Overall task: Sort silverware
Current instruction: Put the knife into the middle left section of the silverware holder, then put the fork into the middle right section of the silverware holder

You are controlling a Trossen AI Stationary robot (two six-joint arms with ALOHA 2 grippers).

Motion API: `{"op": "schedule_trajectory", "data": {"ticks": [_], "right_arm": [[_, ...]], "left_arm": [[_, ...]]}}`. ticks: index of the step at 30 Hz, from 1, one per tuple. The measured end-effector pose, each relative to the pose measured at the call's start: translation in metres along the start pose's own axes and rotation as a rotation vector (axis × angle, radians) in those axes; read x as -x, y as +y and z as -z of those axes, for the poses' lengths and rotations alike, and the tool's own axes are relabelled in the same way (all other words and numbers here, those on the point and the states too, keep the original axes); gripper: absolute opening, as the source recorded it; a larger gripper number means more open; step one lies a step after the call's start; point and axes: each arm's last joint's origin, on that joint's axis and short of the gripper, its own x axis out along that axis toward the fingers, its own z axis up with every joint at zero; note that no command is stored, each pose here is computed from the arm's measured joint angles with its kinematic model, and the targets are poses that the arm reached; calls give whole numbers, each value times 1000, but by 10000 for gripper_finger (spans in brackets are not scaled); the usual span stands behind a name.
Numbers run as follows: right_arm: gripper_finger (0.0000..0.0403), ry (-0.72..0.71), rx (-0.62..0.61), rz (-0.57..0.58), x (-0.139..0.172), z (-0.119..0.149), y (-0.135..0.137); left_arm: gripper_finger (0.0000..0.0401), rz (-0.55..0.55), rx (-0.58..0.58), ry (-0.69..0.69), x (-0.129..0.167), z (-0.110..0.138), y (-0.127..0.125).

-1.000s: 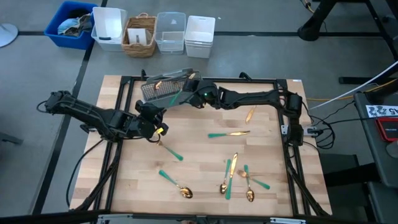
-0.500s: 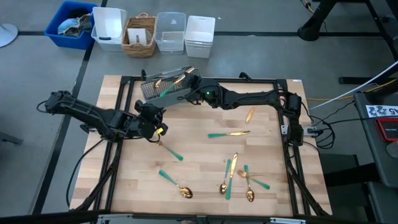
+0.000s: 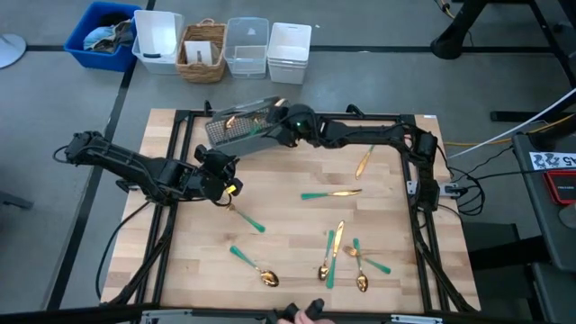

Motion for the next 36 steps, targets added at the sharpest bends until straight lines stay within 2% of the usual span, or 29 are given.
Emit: {"op": "schedule_trajectory", "data": {"ticks": [6,12,16,18,22,26,30,33,36], "right_arm": [[35,-101,-2,67,1,-4,-3],[75,-104,-9,67,1,-4,-3],[88,-95,-49,62,2,-5,-4],[88,-55,-113,58,3,-6,-6],[78,115,-290,78,11,-8,-19],[68,210,-366,74,24,-10,-31],[63,249,-468,75,41,-6,-42],[62,273,-566,49,54,2,-46],[62,302,-673,-6,67,14,-45]], "left_arm": [[43,0,0,0,0,0,0],[43,0,-1,0,0,0,0],[43,0,1,1,0,0,0],[43,12,0,10,0,0,0],[43,89,-21,69,1,2,-3],[43,215,-22,160,3,6,-7],[43,338,80,278,8,9,-12],[43,405,233,391,12,12,-16],[43,426,359,482,16,16,-20]]}}
